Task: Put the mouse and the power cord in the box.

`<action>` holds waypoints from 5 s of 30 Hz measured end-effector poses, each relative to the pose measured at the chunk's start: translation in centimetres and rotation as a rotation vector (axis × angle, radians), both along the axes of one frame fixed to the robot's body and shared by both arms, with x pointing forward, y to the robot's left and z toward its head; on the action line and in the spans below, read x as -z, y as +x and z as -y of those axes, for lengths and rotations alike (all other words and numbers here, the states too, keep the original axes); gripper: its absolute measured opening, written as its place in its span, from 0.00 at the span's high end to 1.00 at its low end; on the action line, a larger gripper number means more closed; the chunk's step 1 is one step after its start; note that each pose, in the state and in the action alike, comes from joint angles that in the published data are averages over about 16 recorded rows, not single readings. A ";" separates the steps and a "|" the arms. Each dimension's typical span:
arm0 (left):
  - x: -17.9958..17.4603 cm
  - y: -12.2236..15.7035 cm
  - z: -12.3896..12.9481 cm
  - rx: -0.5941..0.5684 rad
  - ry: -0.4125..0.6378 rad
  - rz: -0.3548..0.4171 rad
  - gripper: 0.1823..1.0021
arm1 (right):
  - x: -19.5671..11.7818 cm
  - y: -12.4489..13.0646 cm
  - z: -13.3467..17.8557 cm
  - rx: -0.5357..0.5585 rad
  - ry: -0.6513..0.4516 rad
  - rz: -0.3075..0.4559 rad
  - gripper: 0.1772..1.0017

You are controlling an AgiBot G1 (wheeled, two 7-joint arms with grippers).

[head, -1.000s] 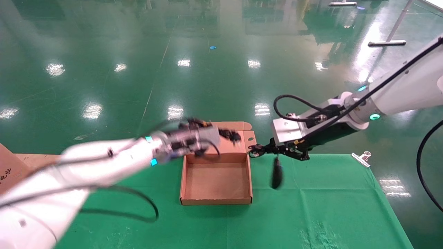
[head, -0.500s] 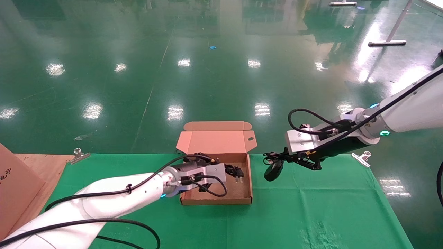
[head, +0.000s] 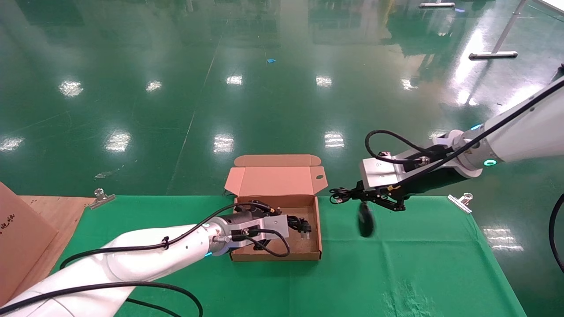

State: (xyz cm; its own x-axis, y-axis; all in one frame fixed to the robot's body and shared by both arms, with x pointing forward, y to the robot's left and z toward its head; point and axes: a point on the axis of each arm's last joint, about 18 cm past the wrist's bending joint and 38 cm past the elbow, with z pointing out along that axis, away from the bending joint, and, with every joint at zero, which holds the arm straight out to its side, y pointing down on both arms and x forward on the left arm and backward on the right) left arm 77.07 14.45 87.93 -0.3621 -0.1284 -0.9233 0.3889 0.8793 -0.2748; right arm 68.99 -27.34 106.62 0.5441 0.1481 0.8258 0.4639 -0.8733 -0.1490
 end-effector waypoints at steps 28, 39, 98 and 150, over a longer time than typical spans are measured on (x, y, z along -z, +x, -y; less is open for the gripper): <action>-5.9 -6.5 -11.8 0.198 -0.310 -0.043 0.27 | -3.8 -1.3 -11.0 -0.148 -0.099 0.082 0.95; -4.7 -12.0 -20.6 0.171 -0.366 -0.031 0.07 | -0.2 -0.3 -19.6 -0.201 -0.075 0.241 0.95; -3.1 -13.5 -23.4 0.136 -0.375 -0.030 0.00 | 12.7 5.7 -15.5 0.001 -0.113 0.176 0.85; -9.6 -23.1 -17.2 0.539 -0.671 -0.291 0.00 | 12.4 -9.1 -5.0 -0.215 0.811 -0.414 0.00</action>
State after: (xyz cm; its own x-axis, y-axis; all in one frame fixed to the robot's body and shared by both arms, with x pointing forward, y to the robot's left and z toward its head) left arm 54.02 31.61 97.50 -0.7358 -0.3517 -0.5786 0.5368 0.2179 -0.8151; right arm 59.91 -22.34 94.19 0.8457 -0.2567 0.4678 0.3776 -0.3316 -0.8646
